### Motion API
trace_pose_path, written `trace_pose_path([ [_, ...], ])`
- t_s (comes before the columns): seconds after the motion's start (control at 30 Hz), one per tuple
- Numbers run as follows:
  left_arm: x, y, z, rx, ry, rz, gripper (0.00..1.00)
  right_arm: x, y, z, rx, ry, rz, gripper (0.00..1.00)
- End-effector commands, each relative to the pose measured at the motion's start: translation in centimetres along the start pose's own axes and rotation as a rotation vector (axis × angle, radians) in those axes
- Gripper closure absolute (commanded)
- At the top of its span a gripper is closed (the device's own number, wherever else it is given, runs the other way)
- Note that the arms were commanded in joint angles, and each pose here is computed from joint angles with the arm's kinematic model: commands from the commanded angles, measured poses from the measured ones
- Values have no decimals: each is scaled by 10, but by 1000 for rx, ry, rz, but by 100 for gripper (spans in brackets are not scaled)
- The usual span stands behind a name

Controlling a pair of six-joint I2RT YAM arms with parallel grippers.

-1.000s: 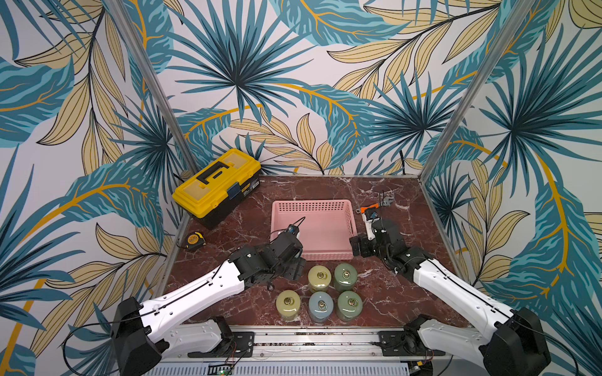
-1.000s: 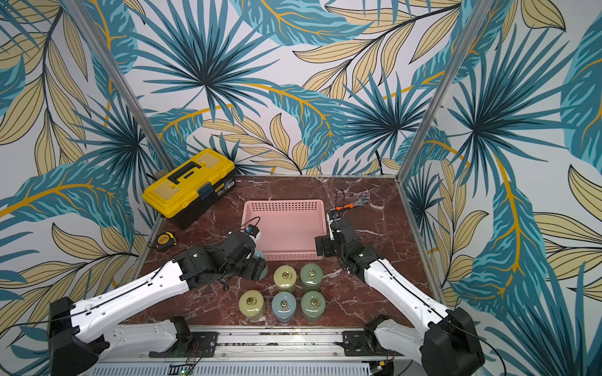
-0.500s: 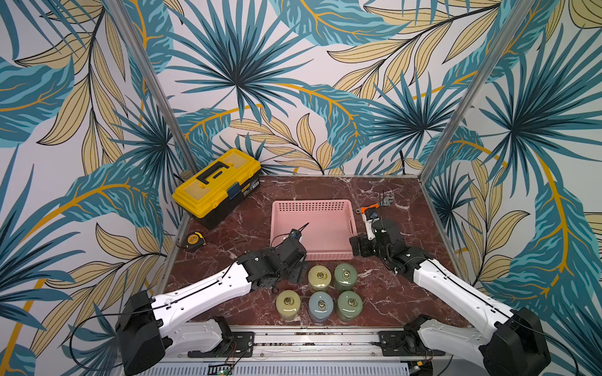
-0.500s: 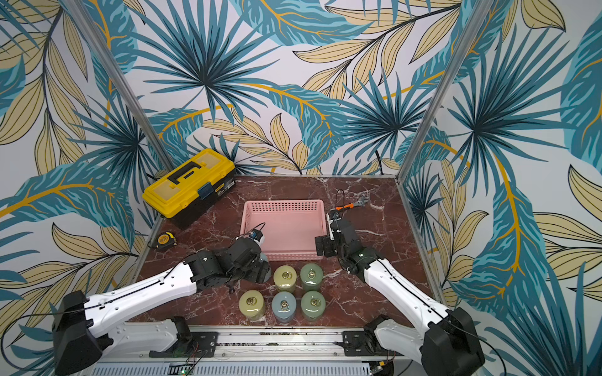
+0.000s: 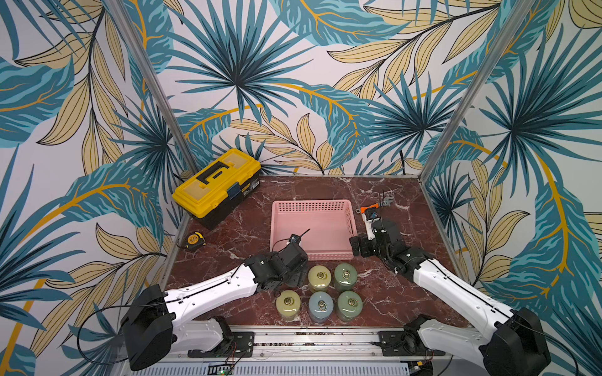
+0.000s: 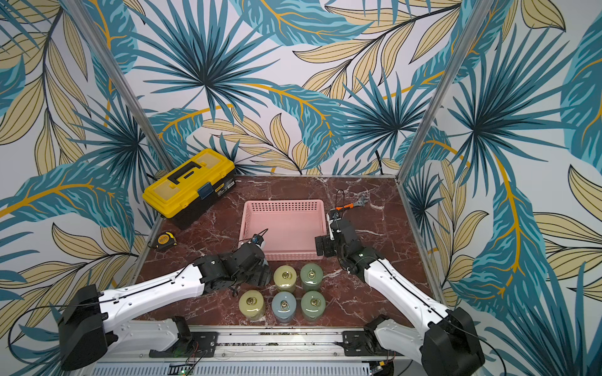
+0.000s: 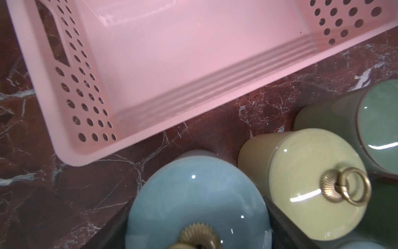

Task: Take the tea canister out of the basket
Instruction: Place the tea canister at the center of the board.

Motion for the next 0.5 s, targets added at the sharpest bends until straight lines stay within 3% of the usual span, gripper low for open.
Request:
trace_pose_path([
  [0.0,-1,-2,10,-73,35,2,57,-3,-1,-4,-1,-9,-5,1],
  [0.47,-1,-16,0,-48,45,5,58,-3,-1,-4,1,-9,-7,1],
])
Point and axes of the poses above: each gripper's point midway between its finger pads, its own y axis back along the fingers, its own x axis along the line the jaws close on, z = x × y, the point moved 1 cm from there along y, back along the fingers, and after that the axes turned 12 degrees about -y, right-handed, at the moved point
